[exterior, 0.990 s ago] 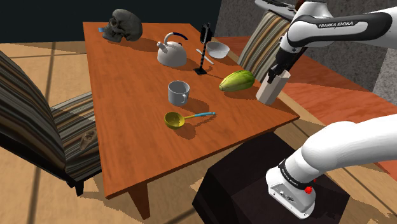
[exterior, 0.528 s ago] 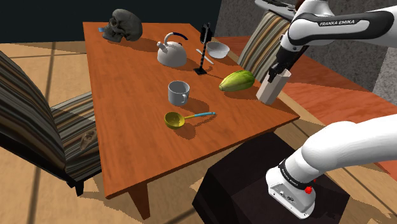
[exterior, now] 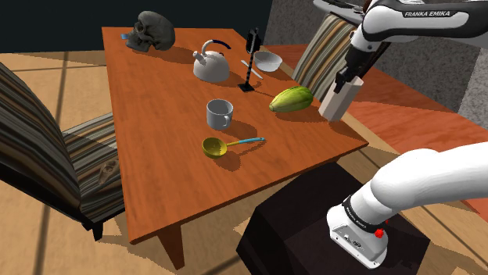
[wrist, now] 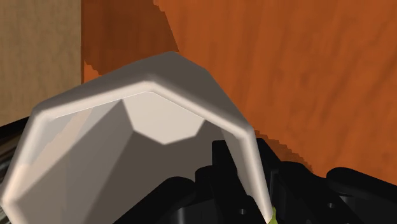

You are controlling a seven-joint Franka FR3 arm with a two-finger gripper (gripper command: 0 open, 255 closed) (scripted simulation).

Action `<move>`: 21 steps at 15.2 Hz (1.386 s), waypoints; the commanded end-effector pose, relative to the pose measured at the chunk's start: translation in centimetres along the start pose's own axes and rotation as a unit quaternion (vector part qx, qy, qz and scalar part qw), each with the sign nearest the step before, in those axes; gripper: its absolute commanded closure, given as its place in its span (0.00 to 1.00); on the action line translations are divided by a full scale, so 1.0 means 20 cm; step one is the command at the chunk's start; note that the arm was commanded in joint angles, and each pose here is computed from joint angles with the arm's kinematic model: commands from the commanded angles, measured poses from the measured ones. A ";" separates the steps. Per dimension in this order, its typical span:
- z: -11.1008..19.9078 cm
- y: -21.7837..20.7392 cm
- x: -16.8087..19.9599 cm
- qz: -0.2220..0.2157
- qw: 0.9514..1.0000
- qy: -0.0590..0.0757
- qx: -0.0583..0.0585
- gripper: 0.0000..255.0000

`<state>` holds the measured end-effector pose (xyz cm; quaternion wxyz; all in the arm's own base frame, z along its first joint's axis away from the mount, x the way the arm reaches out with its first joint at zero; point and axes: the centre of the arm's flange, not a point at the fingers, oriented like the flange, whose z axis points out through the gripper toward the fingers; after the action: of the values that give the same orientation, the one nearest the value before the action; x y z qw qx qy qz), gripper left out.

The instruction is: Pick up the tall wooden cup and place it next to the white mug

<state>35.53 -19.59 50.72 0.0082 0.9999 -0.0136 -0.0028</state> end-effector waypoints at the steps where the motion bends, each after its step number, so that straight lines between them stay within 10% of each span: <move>1: -0.06 0.00 0.00 0.000 1.000 0.000 0.000 1.00; 21: -0.59 0.01 0.00 0.000 1.000 0.000 0.000 1.00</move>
<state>35.50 -19.61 61.85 0.0082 0.9999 -0.0136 -0.0028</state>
